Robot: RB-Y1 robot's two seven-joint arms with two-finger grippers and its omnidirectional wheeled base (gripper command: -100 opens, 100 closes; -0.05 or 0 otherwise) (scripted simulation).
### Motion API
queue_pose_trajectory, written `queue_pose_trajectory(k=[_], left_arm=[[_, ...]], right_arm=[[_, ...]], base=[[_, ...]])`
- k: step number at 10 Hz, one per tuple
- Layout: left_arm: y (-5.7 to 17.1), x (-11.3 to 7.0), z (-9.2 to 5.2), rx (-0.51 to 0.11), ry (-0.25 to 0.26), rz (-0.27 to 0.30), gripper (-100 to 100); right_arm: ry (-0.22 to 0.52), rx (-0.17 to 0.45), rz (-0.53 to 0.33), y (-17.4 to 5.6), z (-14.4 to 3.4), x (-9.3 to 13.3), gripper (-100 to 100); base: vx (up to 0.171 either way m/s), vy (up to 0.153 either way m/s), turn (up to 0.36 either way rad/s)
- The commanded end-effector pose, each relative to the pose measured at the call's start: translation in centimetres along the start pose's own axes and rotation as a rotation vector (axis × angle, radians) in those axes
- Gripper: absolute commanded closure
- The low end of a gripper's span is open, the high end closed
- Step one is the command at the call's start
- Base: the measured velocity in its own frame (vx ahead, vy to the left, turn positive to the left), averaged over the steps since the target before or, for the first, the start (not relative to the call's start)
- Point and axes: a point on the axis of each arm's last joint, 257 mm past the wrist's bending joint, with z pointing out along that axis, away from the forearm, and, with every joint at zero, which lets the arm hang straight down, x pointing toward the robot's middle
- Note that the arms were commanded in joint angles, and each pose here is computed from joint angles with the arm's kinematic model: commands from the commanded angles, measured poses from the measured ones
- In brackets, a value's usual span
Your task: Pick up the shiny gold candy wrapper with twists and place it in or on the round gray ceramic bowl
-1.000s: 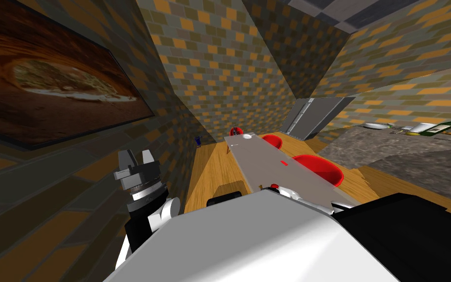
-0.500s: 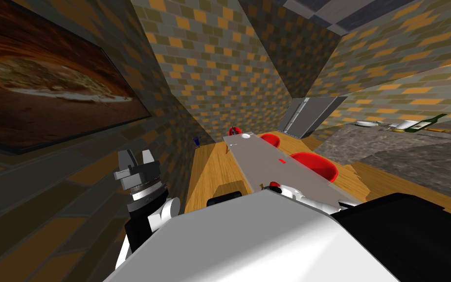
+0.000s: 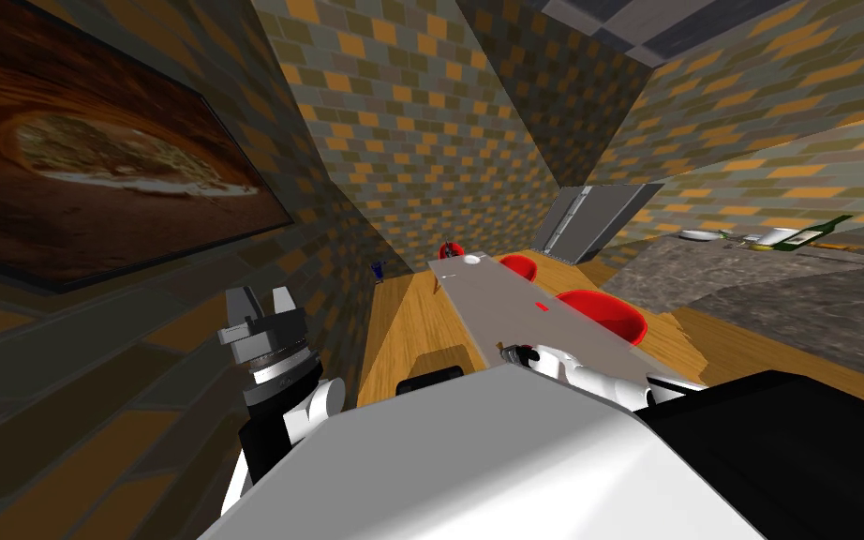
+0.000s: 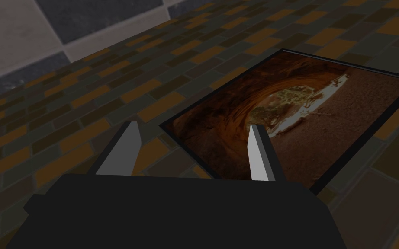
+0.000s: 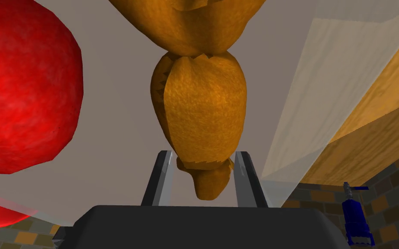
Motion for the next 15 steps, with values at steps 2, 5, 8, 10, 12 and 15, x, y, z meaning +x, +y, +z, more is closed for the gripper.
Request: queue_pose_trajectory(k=[2, 5, 8, 10, 12, 15], left_arm=[[0.0, 0.0, 0.0, 0.000, 0.000, 0.000, 0], [0.0, 0.0, 0.0, 0.000, 0.000, 0.000, 0], [0.0, 0.0, 0.0, 0.000, 0.000, 0.000, 0], [0.0, 0.0, 0.0, 0.000, 0.000, 0.000, 0], [0.0, 0.0, 0.0, 0.000, 0.000, 0.000, 0], [0.0, 0.0, 0.0, 0.000, 0.000, 0.000, 0]], right_arm=[[-0.054, 0.001, -0.029, -1.1, -0.9, -3.5, 100], [-0.113, -0.002, -0.082, -2.6, -2.3, -6.6, 100], [-0.127, -0.013, -0.128, -3.7, -3.6, -7.1, 100], [-0.123, -0.023, -0.153, -4.2, -4.3, -6.6, 100], [-0.114, -0.034, -0.175, -4.6, -5.0, -5.9, 100], [-0.103, -0.051, -0.209, -5.3, -6.4, -5.1, 100]], base=[[-0.012, 0.064, -0.011], [-0.029, 0.077, -0.056], [-0.065, 0.063, -0.086], [-0.061, 0.040, -0.096], [-0.063, 0.034, -0.093], [-0.071, 0.028, -0.113]])
